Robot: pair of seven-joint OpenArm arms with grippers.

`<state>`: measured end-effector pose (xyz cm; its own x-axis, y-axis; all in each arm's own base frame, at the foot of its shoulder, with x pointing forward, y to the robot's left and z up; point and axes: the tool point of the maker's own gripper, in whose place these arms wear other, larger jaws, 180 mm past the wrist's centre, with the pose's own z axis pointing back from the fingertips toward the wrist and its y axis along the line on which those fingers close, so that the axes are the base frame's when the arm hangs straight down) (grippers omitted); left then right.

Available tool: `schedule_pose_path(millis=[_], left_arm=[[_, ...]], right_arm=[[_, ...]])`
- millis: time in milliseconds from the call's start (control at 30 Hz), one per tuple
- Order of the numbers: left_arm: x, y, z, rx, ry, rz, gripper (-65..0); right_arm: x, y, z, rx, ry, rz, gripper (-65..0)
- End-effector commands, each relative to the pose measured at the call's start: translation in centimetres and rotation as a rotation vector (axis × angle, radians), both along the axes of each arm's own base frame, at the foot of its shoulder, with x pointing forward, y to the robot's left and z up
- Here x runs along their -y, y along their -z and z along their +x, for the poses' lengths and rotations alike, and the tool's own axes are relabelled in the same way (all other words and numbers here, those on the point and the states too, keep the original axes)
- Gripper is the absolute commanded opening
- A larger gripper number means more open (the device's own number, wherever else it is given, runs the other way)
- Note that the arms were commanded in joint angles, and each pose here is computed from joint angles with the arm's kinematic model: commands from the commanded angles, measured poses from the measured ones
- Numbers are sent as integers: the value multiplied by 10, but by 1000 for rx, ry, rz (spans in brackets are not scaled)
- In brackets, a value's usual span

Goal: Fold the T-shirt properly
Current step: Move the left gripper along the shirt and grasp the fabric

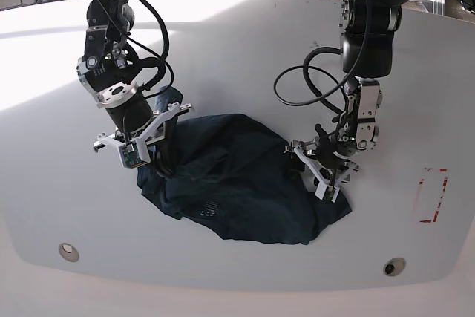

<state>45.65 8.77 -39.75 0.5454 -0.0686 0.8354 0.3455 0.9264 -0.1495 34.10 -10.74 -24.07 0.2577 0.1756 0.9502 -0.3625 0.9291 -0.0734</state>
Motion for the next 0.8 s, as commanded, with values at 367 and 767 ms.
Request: schedule_pose_path(millis=[367, 767], left_arm=[[3, -11, 13, 42, 1, -33, -391], [12, -9, 18, 16, -4, -53, -248]], right_arm=[[0, -16, 3, 55, -3, 12, -645], [-1, -15, 2, 49, -5, 11, -646]])
